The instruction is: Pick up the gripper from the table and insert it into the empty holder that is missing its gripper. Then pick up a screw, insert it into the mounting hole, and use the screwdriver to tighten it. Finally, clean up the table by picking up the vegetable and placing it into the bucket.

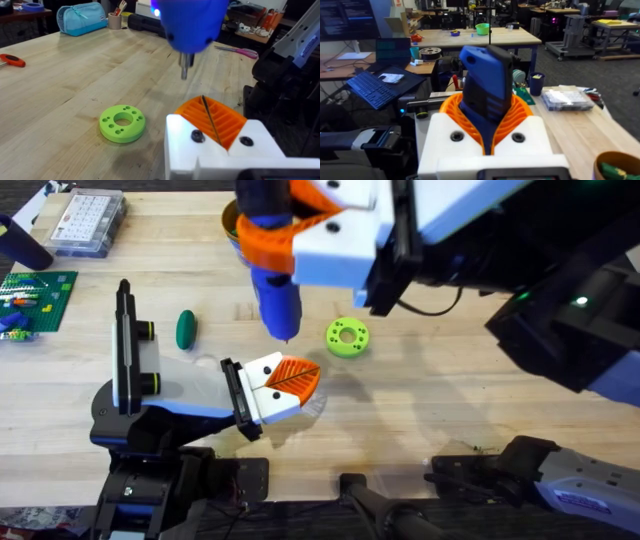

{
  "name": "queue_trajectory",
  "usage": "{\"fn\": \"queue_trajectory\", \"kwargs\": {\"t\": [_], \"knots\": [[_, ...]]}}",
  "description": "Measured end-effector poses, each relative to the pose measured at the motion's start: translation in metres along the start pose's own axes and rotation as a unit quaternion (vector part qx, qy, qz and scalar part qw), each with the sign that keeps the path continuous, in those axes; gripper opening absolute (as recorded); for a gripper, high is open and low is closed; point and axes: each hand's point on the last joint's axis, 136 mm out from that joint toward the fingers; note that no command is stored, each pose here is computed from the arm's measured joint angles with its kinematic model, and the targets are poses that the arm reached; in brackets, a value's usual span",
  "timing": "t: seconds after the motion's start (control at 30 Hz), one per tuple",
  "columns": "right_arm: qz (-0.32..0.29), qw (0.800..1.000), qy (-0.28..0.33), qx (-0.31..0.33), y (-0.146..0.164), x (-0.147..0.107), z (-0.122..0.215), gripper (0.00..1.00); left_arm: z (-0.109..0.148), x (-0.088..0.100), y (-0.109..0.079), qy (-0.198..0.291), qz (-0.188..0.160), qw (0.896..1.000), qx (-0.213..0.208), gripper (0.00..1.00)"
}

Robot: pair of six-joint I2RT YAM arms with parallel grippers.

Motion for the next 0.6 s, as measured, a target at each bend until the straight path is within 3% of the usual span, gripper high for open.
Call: {"fn": "queue_trajectory", "kwargs": {"t": [0.27, 0.6], "knots": [[-0.025, 0.999, 0.026, 0.003, -0.001, -0.027, -0.005, 0.047, 0.000, 0.000, 0.000, -0.001, -0.001, 1.000, -0.001, 0.015], [0.014, 1.000, -0.017, 0.004, -0.001, -0.003, -0.005, 0.047, 0.000, 0.000, 0.000, 0.000, -0.001, 1.000, -0.001, 0.015]]}}
Point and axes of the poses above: each hand's point on the last joint's axis, 136 mm out from that joint toward the fingers, its own z axis back along the fingers, its own y axis along the line the jaws close on, x = y × z, and after that the axes turned 7 degrees about z, right-handed
